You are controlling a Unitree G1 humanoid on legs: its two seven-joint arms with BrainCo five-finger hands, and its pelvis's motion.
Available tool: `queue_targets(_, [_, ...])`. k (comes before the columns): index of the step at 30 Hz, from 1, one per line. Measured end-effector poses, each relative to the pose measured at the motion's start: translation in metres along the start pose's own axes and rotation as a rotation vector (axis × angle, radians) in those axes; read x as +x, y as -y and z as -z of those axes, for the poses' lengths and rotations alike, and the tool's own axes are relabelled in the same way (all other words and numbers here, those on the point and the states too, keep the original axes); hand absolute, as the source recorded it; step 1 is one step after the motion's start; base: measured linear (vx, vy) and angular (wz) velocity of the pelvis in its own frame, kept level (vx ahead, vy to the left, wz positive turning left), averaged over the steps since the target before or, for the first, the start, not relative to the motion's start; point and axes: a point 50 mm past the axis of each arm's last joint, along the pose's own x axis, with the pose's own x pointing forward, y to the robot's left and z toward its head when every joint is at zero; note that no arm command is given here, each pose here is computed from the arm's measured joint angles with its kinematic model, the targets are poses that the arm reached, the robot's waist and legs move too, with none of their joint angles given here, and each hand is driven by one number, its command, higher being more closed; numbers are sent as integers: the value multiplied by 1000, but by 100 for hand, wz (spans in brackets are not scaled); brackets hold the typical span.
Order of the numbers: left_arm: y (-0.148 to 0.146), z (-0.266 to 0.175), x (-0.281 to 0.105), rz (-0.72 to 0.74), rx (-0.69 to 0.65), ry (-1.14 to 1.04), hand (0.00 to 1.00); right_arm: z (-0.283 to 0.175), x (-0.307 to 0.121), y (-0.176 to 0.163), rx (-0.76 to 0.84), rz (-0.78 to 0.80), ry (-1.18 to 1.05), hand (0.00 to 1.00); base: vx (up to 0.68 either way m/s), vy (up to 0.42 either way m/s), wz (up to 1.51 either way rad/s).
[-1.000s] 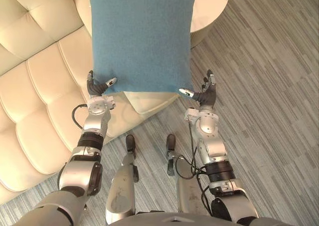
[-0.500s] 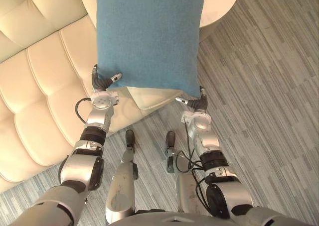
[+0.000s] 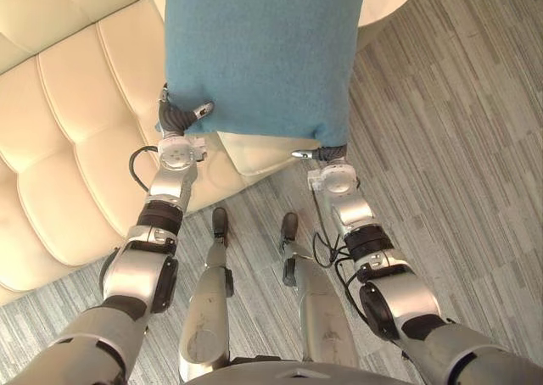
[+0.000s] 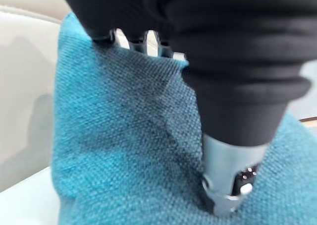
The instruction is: Pick up cushions and gather them together orderly.
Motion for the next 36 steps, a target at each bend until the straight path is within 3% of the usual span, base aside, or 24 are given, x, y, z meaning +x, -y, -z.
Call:
queue_targets(11, [0,-10,1,3,-33,32,0,-9,5,10,77,29,5,0,-25,-32,0])
queue_targets(18, [-3,-5,-4,15,-11,39,0,13,-20,31,181,108,20,0,12,-18,-3])
queue_targets(28, [-24,18,-18,-24,6,12,0,62,-65,80,202,285,-42,0,7,-23,-9])
queue_targets(36, [-35,23,-24,-50,-18,9,0,52,-74,93,198,330,32,0,4,-4,-1])
